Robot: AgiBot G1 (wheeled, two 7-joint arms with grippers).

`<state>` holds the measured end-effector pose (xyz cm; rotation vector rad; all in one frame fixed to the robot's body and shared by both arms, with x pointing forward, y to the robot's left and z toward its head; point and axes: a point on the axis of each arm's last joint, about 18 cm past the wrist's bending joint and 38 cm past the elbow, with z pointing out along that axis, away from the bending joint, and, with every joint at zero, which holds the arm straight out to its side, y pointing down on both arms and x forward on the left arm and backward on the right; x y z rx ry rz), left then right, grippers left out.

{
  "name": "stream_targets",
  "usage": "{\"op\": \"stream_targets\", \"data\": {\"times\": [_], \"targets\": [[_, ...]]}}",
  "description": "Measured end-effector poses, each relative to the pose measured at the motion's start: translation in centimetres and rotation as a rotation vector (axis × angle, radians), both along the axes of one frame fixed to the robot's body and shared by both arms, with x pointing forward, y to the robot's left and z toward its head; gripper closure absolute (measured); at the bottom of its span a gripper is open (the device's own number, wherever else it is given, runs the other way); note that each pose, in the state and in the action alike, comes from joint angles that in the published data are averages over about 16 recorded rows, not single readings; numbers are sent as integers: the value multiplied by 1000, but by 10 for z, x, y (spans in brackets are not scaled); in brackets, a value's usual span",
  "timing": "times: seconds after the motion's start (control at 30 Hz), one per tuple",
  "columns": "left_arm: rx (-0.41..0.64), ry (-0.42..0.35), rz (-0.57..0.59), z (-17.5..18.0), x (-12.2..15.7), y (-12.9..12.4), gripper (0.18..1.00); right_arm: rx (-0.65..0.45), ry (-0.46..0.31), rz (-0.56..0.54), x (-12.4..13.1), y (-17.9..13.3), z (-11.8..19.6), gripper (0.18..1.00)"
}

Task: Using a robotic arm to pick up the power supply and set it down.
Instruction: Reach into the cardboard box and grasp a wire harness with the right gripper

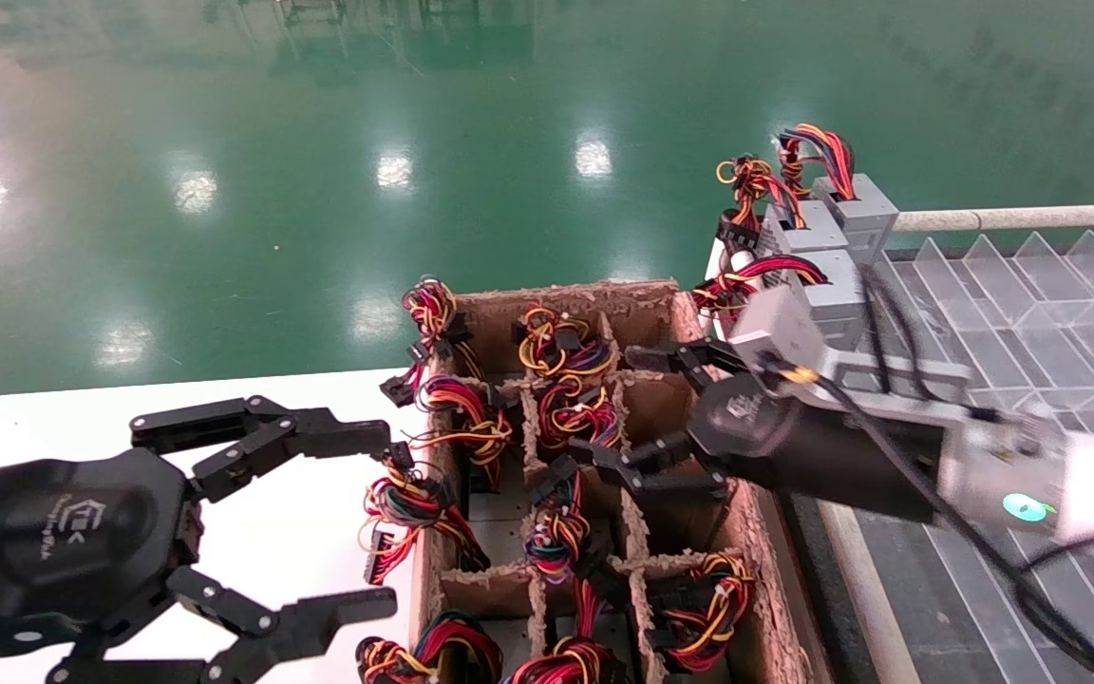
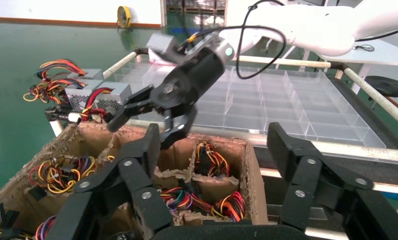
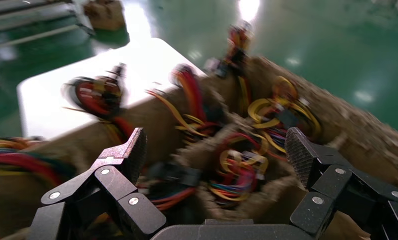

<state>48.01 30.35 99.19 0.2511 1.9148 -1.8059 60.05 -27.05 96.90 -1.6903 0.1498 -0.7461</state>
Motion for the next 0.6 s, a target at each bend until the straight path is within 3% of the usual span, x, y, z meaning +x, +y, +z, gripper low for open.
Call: {"op": "stream_targets", "data": {"times": [0.27,0.6], "targets": [[0,0,0,0,0,0,495,-11,43,-64,32,11,-8,193],[0,0,0,0,0,0,725,-54,69,-79,45,13,-19,270]]}}
